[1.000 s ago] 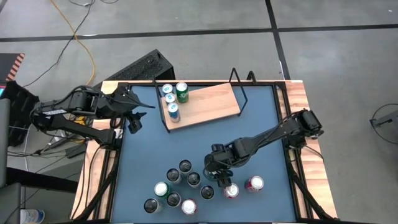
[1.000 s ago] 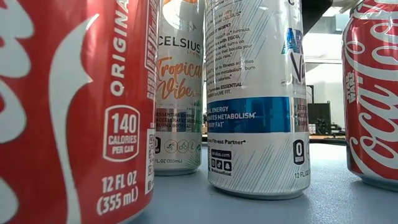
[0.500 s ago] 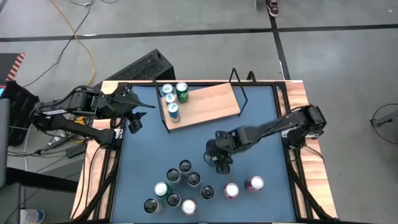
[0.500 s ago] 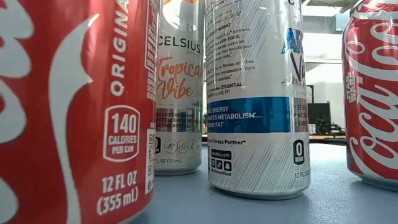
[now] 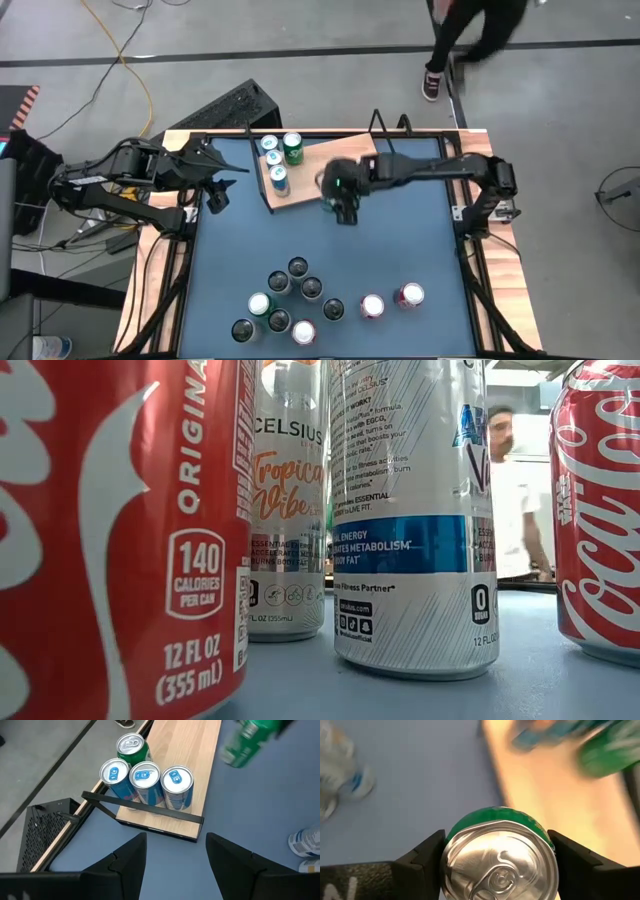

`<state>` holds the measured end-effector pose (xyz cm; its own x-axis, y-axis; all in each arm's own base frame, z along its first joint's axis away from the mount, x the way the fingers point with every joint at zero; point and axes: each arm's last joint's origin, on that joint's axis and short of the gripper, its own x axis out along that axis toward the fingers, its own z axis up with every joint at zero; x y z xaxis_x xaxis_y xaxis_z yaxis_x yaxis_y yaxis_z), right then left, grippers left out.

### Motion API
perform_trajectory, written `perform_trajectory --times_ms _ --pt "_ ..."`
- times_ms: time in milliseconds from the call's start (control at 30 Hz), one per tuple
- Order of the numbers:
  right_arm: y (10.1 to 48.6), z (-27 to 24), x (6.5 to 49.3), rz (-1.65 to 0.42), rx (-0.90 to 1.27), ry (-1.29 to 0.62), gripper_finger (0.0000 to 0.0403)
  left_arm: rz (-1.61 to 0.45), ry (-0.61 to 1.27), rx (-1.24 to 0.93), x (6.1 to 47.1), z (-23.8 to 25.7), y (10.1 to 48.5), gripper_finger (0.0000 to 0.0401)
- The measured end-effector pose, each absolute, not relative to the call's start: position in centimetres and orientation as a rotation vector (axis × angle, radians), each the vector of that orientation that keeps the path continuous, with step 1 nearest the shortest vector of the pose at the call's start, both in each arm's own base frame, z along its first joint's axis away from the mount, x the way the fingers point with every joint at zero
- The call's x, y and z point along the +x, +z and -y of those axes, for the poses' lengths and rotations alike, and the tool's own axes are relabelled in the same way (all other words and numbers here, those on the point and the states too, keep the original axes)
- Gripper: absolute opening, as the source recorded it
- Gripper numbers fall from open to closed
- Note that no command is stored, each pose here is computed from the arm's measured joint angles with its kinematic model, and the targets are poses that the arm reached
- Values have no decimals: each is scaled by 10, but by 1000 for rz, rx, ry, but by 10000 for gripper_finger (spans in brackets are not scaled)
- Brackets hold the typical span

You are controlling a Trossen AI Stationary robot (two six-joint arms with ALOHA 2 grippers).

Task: Place canned beverage on shelf
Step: Put the top green soda can on the shelf aligned with the other green soda can

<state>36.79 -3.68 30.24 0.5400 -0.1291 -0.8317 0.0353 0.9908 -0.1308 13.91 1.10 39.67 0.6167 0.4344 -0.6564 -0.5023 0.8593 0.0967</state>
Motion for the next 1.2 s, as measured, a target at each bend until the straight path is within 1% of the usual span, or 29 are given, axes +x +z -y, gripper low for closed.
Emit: perform_trajectory --times_ms 167,300,433,533,767,933,1033,1200 --pt "320 72 367 -937 -128 -158 273 -725 545 -110 139 -11 397 193" --pt "331 90 367 -874 -153 -181 274 -723 548 -118 139 -11 397 193" --pt "329 101 374 -875 -153 -162 276 -715 566 -130 139 -11 397 193" --pt "322 106 386 -917 -188 -130 277 -707 583 -141 139 -12 397 193" --pt "344 115 414 -916 -255 -49 278 -693 608 -169 139 -12 397 193" --pt "338 125 432 -981 -264 10 278 -684 626 -178 139 -12 397 193" --pt "336 128 442 -988 -272 14 279 -679 636 -183 139 -13 397 193" --pt "320 129 448 -1032 -264 37 279 -677 640 -185 139 -13 397 193"
